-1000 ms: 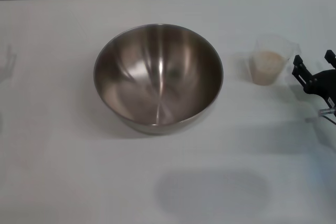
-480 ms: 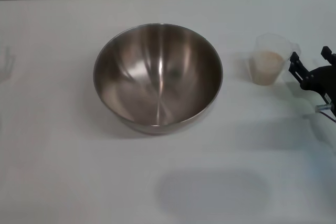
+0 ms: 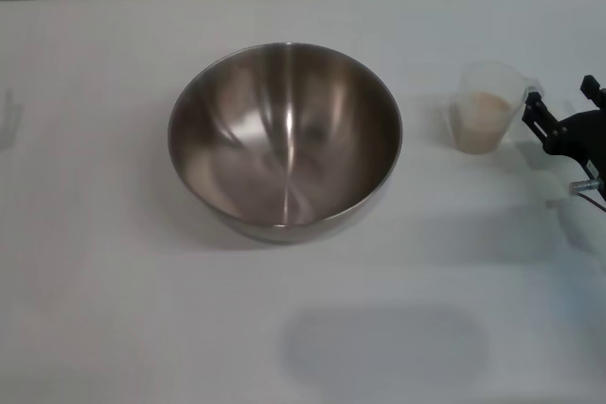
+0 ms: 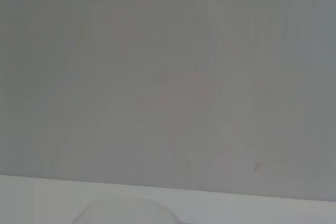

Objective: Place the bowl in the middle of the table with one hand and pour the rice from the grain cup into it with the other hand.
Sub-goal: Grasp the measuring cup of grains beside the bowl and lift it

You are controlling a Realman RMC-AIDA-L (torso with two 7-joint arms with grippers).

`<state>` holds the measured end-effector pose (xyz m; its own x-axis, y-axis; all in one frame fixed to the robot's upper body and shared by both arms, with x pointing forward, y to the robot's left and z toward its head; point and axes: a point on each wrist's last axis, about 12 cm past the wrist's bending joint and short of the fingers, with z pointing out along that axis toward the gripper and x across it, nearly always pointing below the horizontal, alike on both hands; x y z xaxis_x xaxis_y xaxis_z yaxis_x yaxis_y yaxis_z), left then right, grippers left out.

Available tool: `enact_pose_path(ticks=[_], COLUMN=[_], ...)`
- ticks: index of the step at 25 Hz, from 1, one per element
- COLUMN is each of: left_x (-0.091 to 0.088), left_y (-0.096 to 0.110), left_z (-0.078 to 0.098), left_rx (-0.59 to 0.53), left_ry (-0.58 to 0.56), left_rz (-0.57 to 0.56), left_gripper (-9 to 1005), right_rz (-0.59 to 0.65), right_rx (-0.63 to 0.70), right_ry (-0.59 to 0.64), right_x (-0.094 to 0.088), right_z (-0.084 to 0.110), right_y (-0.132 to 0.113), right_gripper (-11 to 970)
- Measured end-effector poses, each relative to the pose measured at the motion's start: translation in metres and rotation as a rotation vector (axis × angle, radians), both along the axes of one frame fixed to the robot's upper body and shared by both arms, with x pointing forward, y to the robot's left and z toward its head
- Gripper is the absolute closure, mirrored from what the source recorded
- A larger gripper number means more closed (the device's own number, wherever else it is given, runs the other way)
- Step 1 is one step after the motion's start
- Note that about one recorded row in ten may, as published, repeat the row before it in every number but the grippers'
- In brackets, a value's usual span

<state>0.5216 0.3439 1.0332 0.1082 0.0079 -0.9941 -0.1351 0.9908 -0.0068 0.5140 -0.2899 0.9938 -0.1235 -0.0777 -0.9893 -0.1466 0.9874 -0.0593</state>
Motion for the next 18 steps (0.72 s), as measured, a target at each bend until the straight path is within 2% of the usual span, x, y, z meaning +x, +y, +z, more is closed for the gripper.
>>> enact_pose_path(ticks=[18], left_x=[0.0002], left_y=[-0.0021], left_z=[-0.0004], left_rx=[0.003], left_ry=[0.003], left_rz=[-0.013], left_gripper=[186], right_rz=[0.003], right_rx=[-0.014], right_ry=[0.004], right_x=[0.0064], right_z=[0.0018], right_y=[-0.0003], right_gripper=[198])
